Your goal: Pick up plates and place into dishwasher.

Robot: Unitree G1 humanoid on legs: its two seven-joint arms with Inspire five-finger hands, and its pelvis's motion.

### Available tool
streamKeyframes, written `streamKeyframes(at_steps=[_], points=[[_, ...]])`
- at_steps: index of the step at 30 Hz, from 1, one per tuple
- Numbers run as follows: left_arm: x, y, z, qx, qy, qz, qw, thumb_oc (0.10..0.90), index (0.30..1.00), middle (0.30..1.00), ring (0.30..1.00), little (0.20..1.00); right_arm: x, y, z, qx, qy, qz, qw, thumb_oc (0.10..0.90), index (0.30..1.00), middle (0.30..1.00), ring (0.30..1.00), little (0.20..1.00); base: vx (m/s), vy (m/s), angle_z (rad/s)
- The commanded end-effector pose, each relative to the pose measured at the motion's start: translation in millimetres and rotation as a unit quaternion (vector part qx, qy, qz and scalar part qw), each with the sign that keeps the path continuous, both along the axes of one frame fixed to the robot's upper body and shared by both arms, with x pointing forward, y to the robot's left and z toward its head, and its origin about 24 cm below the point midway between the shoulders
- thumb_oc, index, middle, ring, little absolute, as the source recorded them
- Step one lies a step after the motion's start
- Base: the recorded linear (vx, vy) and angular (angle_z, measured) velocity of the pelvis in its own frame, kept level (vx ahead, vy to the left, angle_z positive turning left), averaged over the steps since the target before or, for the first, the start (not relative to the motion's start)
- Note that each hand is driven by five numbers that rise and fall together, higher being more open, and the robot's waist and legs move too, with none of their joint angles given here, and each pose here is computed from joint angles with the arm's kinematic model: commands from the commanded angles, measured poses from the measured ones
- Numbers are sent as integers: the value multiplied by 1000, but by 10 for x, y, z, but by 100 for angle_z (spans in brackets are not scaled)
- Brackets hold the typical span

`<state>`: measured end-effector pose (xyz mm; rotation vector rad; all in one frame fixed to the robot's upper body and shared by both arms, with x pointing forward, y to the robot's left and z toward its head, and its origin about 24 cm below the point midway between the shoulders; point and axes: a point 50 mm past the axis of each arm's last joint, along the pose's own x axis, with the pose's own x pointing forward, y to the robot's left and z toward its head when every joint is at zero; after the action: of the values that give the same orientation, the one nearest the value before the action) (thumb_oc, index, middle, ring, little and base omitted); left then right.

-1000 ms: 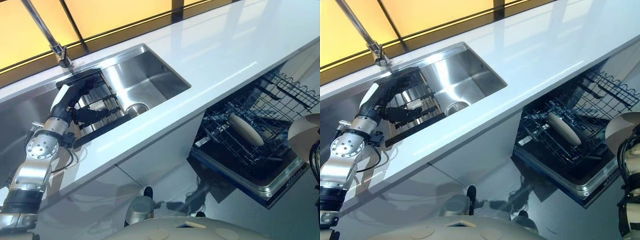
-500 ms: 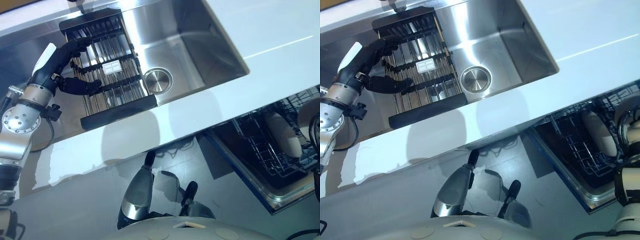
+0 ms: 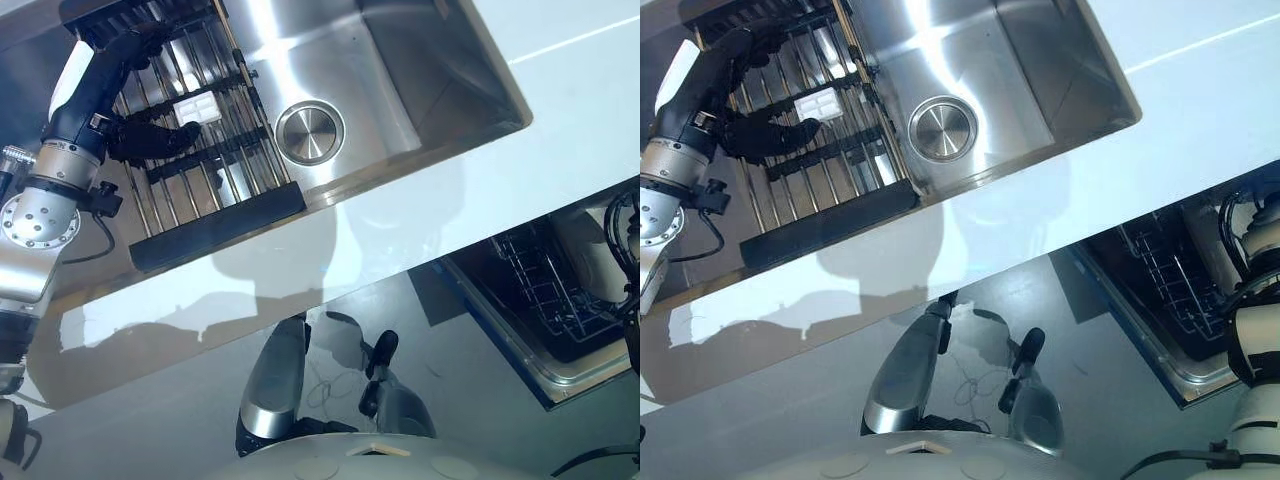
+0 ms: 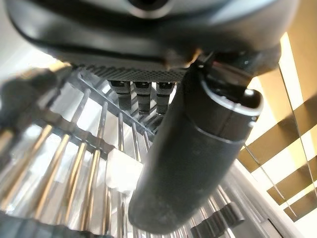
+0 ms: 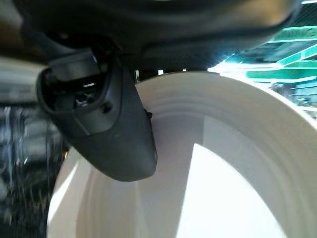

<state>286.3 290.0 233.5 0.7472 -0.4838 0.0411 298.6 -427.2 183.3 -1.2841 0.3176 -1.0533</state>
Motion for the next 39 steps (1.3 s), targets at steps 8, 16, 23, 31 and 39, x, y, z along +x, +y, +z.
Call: streamKeyframes(at_steps=[8,16,23,31,39], points=[[-140,-45,531,-28,-155,-5,987,800,900,900,900,900,-30,35,252,-139,2,12,990,100,300,300,300,200,-61,0,-5],[-189,-15,431,-38,-144,0,989,800,900,900,900,900,58,232,290,-133,-32,73,988,800,900,900,900,900,-15,-4,-4],[-216,-17,331,-41,-122,-1,992,800,900,900,900,900,84,403,288,-117,-45,127,984,800,900,900,900,900,2,-9,-8],[-215,-12,221,-44,-96,-3,994,800,900,900,900,900,39,423,131,-92,-29,146,985,800,900,900,900,900,20,-14,-7],[-230,22,147,-49,-77,4,996,800,900,900,900,900,-45,434,-49,-52,-41,158,985,800,900,900,900,900,0,-12,-4]])
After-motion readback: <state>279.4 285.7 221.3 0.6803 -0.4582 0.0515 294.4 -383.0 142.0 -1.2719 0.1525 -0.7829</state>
